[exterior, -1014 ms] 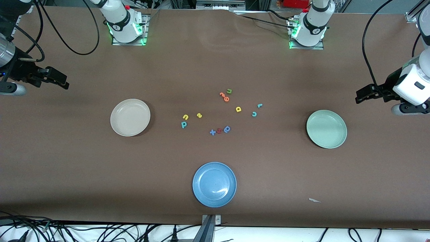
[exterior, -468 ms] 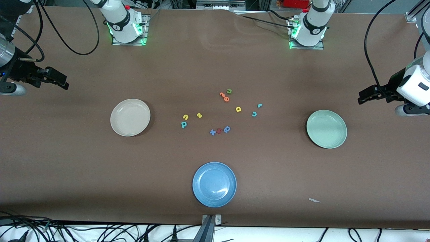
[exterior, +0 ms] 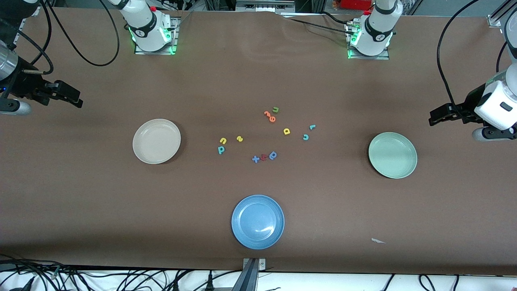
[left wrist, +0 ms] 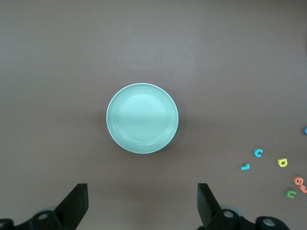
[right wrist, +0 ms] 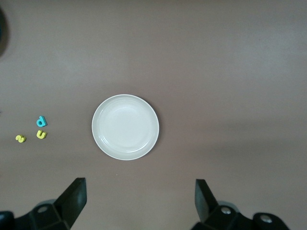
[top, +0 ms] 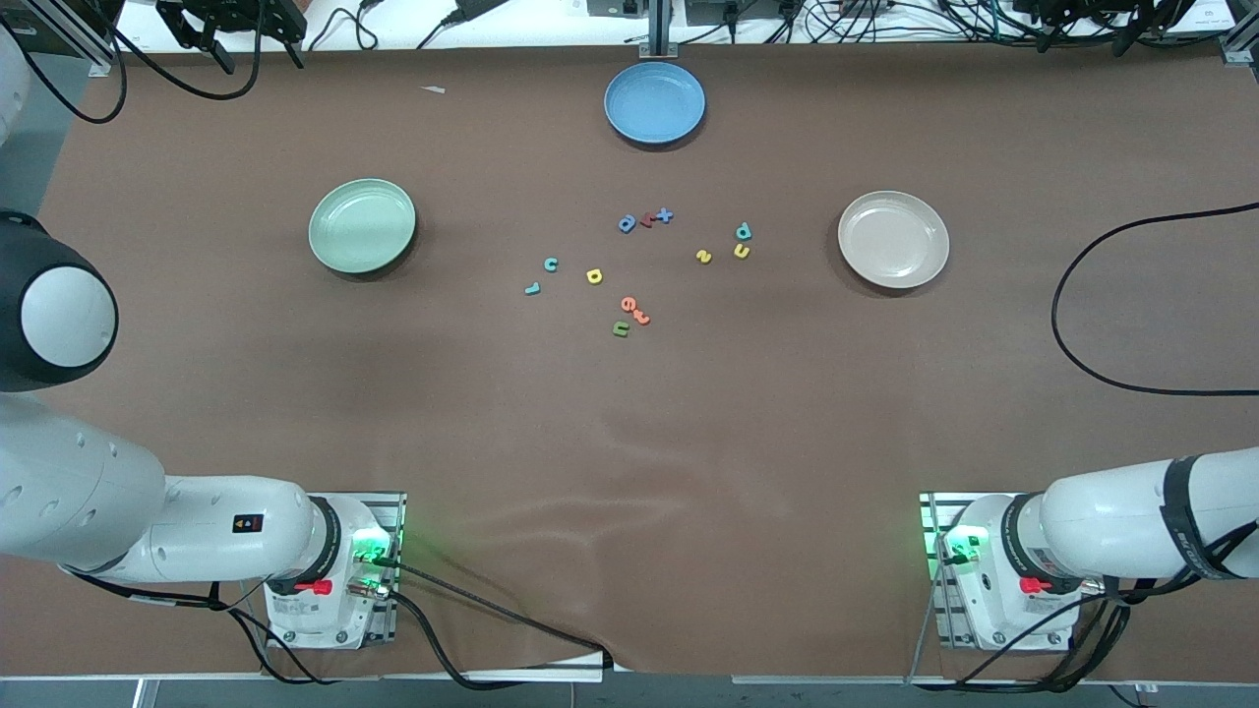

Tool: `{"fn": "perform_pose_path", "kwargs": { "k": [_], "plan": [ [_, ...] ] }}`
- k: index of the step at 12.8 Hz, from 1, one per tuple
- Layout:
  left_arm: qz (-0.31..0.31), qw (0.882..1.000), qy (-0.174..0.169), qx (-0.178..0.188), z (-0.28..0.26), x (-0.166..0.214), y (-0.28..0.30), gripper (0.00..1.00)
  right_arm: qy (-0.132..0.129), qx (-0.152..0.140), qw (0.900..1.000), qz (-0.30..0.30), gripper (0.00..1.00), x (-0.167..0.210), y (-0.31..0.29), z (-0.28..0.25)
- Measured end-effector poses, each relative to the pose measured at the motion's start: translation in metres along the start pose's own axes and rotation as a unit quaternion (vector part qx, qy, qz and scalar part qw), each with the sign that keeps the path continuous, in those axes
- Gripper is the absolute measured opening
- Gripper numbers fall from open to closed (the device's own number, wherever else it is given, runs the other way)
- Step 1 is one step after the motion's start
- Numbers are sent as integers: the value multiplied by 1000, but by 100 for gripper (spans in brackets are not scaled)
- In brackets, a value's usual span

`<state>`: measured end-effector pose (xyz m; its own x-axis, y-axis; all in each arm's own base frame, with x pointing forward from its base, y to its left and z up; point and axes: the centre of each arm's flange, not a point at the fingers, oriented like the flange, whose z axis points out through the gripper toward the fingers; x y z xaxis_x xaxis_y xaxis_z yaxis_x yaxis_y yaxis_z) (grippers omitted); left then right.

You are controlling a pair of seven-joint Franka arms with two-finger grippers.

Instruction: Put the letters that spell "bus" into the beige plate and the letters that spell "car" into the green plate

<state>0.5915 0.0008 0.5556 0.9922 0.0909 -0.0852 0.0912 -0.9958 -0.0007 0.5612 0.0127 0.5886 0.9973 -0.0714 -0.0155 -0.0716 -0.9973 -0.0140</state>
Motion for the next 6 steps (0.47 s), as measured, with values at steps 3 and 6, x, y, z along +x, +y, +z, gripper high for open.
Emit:
{"fn": "perform_pose_path", "kwargs": {
  "k": [3,6],
  "plan": [
    [0,1000,-1,0,0,0,0,100,0,0,1000,0,100,0,0,0],
    [0,1000,-2,0,1,-1,0,100,0,0,1000,0,100,0,0,0]
  ]
}}
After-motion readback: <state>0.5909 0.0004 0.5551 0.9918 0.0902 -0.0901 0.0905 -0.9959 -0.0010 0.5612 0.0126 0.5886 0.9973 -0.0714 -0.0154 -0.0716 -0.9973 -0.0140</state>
